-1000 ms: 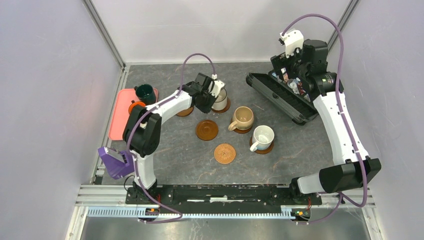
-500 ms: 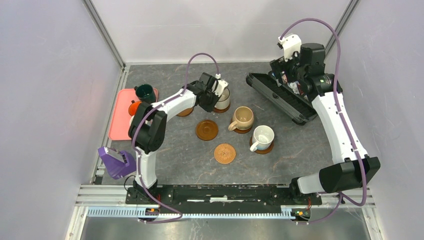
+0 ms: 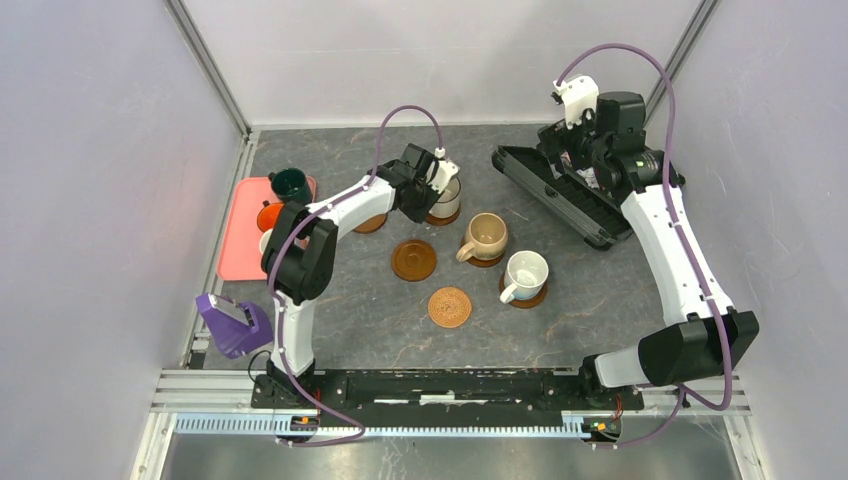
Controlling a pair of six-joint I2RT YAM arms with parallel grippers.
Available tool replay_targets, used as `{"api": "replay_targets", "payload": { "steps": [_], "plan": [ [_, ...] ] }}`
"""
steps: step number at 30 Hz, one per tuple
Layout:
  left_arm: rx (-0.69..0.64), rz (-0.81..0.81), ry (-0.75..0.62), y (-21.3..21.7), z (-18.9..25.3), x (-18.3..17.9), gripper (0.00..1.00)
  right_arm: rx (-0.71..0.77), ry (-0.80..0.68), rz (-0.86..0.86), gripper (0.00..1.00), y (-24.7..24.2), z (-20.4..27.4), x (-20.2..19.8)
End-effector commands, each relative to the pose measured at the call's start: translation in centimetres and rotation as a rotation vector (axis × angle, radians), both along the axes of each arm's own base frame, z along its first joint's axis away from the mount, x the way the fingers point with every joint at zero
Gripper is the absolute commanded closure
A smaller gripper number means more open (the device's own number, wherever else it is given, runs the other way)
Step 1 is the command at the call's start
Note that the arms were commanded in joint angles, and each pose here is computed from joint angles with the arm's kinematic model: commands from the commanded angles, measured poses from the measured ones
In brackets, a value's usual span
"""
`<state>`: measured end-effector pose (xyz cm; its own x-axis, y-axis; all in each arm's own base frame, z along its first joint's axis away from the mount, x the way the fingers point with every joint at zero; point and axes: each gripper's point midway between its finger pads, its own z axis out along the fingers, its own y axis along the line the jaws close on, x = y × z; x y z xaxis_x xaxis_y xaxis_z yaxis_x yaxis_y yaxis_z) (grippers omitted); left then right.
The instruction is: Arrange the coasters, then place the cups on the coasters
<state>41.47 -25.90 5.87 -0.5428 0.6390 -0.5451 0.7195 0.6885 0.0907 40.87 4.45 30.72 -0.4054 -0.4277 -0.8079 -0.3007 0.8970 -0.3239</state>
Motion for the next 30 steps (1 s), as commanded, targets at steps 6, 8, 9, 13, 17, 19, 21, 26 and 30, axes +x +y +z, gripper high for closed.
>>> {"api": "replay_targets", "payload": {
  "steps": [6, 8, 9, 13, 17, 19, 21, 26, 30],
  "plan": [
    [-0.022, -0.017, -0.102, -0.6, 3.2, 2.4, 0.86, 0.019, -0.054, 0.010, 0.02, 0.1, 1.5, -0.3],
    [-0.027, -0.020, -0.093, -0.5, 3.3, 2.2, 0.85, 0.019, -0.051, 0.009, 0.02, 0.1, 1.4, -0.3],
    [-0.028, -0.021, -0.091, -0.5, 3.3, 2.1, 0.84, 0.020, -0.052, 0.010, 0.02, 0.1, 1.4, -0.3],
    [-0.021, -0.012, -0.087, 0.0, 3.1, 2.2, 0.84, 0.023, -0.054, 0.010, 0.02, 0.2, 1.5, -0.3],
    [-0.008, -0.015, -0.076, 0.3, 2.7, 2.1, 0.83, 0.025, -0.052, 0.010, 0.02, 0.2, 1.4, -0.3],
    [-0.006, -0.017, -0.071, 0.5, 2.7, 2.0, 0.83, 0.023, -0.053, 0.009, 0.02, 0.1, 1.4, -0.4],
    [-0.003, -0.015, -0.063, 0.6, 2.6, 1.9, 0.83, 0.025, -0.052, 0.009, 0.02, 0.1, 1.3, -0.4],
    [0.012, -0.011, -0.045, 1.0, 2.3, 1.4, 0.78, 0.028, -0.052, 0.007, 0.02, 0.2, 1.3, -0.4],
    [0.021, -0.002, -0.038, 1.3, 2.3, 1.3, 0.63, 0.031, -0.051, 0.006, 0.02, 0.2, 1.2, -0.3]
  ]
}}
